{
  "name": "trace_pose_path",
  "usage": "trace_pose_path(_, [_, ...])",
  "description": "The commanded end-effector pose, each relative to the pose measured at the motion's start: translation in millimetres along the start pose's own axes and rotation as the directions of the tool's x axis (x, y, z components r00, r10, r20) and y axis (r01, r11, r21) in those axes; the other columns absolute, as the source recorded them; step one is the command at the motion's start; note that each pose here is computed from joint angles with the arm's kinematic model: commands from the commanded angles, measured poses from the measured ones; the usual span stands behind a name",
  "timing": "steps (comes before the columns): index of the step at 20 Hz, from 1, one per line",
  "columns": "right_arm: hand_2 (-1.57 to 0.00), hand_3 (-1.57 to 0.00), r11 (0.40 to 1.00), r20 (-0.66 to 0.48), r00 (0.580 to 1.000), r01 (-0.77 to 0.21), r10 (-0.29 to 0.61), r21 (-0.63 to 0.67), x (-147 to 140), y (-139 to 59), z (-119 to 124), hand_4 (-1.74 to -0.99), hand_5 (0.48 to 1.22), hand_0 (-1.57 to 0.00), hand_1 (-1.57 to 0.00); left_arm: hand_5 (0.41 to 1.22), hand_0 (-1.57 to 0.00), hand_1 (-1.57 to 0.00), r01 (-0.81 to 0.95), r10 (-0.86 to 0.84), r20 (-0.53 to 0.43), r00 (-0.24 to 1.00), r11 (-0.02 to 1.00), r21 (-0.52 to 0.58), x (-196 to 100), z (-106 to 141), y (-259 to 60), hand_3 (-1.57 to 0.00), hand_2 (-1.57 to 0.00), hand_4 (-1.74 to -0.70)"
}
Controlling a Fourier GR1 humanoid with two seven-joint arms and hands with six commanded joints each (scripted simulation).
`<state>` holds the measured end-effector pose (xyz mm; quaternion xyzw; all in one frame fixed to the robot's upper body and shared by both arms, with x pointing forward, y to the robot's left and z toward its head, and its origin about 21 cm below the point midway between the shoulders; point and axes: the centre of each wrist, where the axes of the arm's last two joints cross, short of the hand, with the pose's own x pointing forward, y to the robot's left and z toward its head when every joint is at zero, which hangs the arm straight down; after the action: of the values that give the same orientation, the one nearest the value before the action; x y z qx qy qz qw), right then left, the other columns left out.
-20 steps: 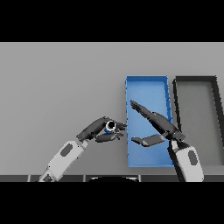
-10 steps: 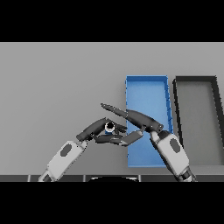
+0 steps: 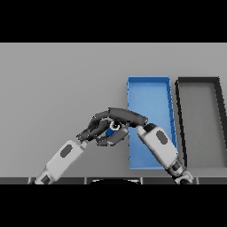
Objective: Pick up the blue pipe and place it into the blue bin.
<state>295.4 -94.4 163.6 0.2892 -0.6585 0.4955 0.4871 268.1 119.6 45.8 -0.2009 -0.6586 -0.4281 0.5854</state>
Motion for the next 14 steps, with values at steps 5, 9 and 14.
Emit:
trace_pose_path(5, [-1.3,-1.18,0.99,0.056,0.99,0.127,-0.131,0.06,-8,5.9,-4,-1.495,0.826,-1.29,-1.29,1.221,-1.25,-1.22,-0.099,0.093,0.09,0.992,0.993,0.066,4,-2,-6,-1.17,-1.12,-1.66])
trace_pose_path(9, [-1.46,-1.41,0.999,0.103,0.994,0.031,-0.035,0.04,-9,4.5,-6,-1.447,1.059,-1.46,-1.45,1.221,-1.44,-1.43,-0.141,0.13,0.143,0.981,0.987,0.071,2,-4,-2,-1.41,-1.35,-1.71])
trace_pose_path(14, [-1.53,-1.52,0.998,0.125,0.991,0.055,-0.058,0.029,-9,7.3,-4,-1.48,1.168,-1.53,-1.53,1.221,-1.43,-1.35,-0.138,0.125,0.152,0.981,0.987,0.081,2,-1,0,-1.33,-1.22,-1.65])
